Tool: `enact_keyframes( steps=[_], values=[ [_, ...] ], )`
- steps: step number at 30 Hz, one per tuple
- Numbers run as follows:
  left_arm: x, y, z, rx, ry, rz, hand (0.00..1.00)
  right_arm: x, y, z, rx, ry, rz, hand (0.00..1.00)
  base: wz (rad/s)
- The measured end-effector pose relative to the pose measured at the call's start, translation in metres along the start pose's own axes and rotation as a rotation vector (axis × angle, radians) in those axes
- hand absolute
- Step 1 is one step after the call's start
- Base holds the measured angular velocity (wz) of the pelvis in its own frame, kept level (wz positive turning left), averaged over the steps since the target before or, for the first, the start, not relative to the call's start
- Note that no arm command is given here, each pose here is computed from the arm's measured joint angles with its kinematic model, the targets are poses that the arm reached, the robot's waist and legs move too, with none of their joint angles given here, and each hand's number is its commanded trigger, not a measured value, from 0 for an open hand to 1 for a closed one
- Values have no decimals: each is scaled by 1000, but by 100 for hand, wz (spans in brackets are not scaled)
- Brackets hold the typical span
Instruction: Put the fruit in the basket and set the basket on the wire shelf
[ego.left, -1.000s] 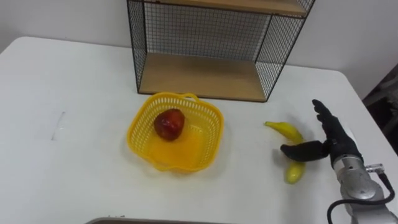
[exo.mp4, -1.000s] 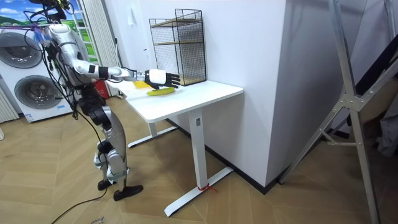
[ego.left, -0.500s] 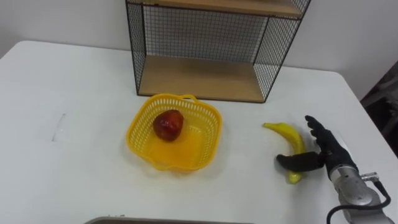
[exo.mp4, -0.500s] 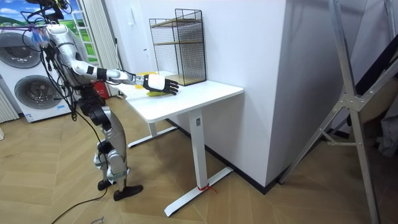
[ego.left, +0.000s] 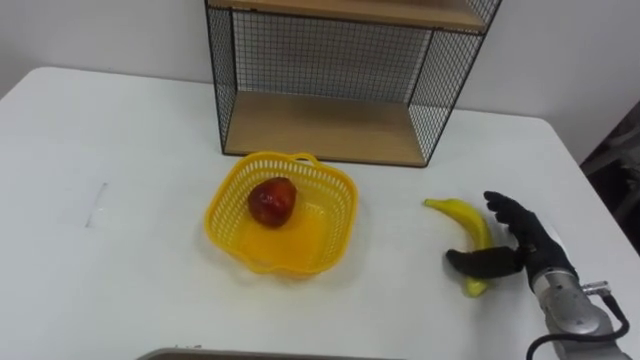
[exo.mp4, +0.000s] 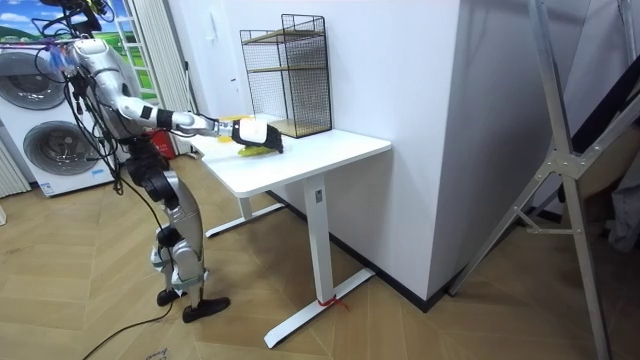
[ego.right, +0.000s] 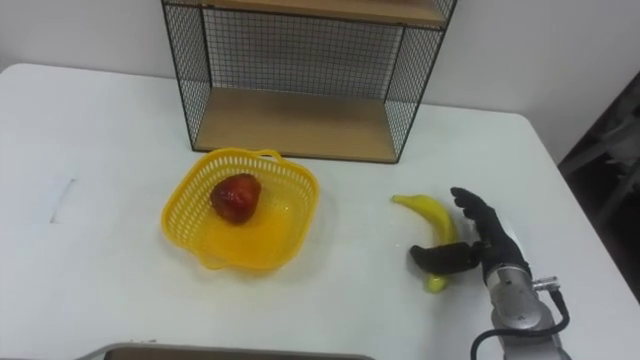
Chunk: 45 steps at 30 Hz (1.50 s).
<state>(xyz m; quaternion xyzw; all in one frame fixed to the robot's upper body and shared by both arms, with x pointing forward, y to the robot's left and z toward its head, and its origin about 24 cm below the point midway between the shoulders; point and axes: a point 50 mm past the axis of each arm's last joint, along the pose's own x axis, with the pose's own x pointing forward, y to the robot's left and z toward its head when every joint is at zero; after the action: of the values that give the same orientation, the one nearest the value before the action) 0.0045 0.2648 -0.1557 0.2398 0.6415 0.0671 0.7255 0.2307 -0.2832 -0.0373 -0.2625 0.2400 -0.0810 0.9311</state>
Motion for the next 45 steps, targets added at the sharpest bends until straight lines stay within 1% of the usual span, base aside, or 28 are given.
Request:
enact_keyframes(
  steps=[5,13,19,30,32,36,38,44,45],
  values=[
    [0,-1,-2,4,13,-2,0,3,-6,-1,-17,18,-15,100,0],
    [0,0,-1,4,13,-1,0,2,0,-11,-23,65,12,100,1],
    [1,1,5,2,0,2,0,2,2,-11,-30,66,18,100,0],
    [1,1,5,2,0,2,0,2,4,-6,-27,54,18,100,0],
    [1,1,5,2,-1,2,0,1,4,-4,-8,47,16,100,-6],
    [1,-2,7,23,-9,-7,0,-2,5,5,95,14,22,100,-6],
    [0,-5,9,36,-18,-17,0,-2,8,13,176,-20,37,100,-4],
    [1,-6,10,32,-21,-18,0,-6,26,37,370,-105,104,100,0],
    [0,-6,9,32,-18,-19,0,-6,28,39,381,-115,115,100,0]
  ],
)
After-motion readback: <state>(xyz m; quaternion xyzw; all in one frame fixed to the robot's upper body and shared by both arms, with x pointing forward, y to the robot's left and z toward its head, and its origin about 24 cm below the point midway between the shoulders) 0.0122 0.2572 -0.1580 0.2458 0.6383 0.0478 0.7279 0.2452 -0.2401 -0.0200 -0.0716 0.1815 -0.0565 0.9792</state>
